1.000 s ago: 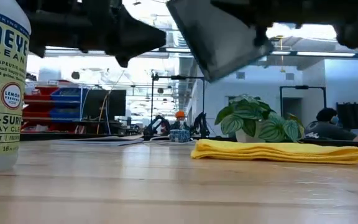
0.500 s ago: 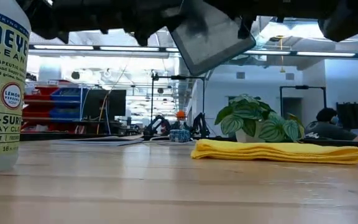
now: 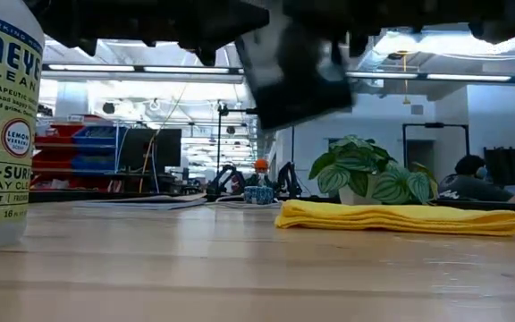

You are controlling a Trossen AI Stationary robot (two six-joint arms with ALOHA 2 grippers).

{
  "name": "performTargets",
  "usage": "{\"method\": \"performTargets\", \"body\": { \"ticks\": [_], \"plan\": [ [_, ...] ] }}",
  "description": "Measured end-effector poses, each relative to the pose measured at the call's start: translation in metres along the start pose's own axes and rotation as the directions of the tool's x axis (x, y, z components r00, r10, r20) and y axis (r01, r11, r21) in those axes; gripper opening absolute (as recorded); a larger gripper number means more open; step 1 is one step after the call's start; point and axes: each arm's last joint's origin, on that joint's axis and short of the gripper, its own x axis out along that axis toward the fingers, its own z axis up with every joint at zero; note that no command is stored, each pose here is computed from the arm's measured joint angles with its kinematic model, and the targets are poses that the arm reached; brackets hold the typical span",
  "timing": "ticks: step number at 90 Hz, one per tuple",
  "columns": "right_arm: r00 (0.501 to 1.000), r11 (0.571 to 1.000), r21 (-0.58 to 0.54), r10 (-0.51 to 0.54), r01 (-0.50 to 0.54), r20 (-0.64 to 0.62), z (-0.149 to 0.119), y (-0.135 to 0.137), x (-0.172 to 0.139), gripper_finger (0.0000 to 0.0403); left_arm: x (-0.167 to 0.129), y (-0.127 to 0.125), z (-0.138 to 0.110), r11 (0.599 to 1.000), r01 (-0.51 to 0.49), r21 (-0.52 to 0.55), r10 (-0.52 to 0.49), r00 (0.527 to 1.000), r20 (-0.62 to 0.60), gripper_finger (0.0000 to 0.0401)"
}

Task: Apply microfiber cloth
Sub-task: Spray the front of the blue tablet

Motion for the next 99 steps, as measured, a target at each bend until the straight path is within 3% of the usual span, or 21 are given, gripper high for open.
{"method": "performTargets", "body": {
  "ticks": [19,41,54,65,76,89,99],
  "plan": [
    [0.974,0.996,0.07,0.061,-0.047,-0.22,0.014,-0.018,-0.01,0.0105,0.0,0.002,0.002,1.0,-0.015,-0.017,0.015,1.0,0.001,0.0005],
    [0.956,0.978,0.111,0.195,-0.174,-0.218,0.021,-0.023,0.002,0.0137,0.0,0.002,0.0,0.999,-0.013,-0.03,0.012,1.0,-0.017,0.0004],
    [0.948,0.979,0.043,0.206,-0.202,-0.242,0.019,-0.016,0.015,0.0131,0.0,0.002,-0.001,0.999,-0.014,-0.036,0.013,1.0,-0.027,0.0004],
    [0.948,0.979,0.021,0.202,-0.203,-0.245,0.019,-0.011,0.026,0.0089,0.0,0.002,-0.003,0.999,-0.01,-0.045,0.008,0.999,-0.046,0.0008],
    [0.958,0.991,0.064,0.131,-0.119,-0.255,0.018,-0.009,0.026,0.0019,0.0,0.002,-0.004,0.998,-0.02,-0.056,0.016,0.998,-0.061,0.0016],
    [0.946,0.994,0.112,0.032,0.005,-0.324,0.018,-0.002,0.01,0.0011,-0.001,0.003,-0.008,0.998,-0.051,-0.043,0.045,0.992,-0.119,0.0042],
    [0.914,0.982,0.105,-0.105,0.158,-0.391,0.011,0.005,-0.01,0.0011,-0.012,0.007,-0.003,0.994,-0.113,0.003,0.112,0.977,-0.183,0.0068]
  ]
}}
